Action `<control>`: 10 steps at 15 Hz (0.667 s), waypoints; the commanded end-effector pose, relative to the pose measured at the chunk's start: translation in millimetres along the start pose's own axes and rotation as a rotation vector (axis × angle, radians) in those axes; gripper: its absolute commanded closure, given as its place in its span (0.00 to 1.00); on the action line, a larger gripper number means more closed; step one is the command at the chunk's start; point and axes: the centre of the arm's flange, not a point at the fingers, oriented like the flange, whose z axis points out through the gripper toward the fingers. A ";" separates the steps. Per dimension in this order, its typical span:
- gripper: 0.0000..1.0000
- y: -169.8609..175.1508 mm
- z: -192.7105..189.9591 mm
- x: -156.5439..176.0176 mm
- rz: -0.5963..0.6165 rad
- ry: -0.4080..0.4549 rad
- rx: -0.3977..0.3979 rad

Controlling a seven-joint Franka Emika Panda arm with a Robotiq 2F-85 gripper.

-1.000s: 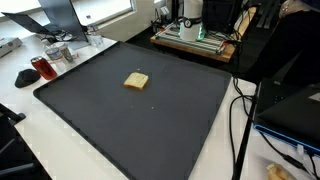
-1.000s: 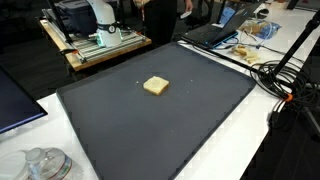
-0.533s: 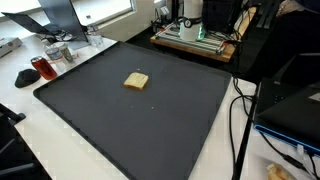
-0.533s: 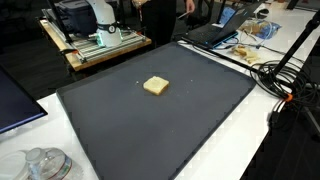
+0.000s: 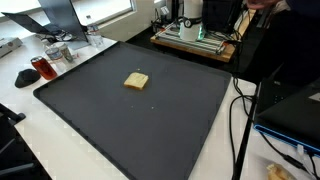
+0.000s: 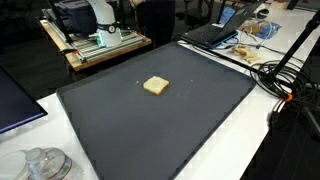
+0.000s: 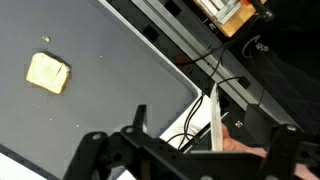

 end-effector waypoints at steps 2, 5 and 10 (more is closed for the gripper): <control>0.00 25.6 2.9 -4.1 -0.090 0.001 0.101; 0.14 44.4 4.2 -6.7 -0.112 -0.001 0.129; 0.61 66.4 5.0 -13.6 -0.118 -0.011 0.158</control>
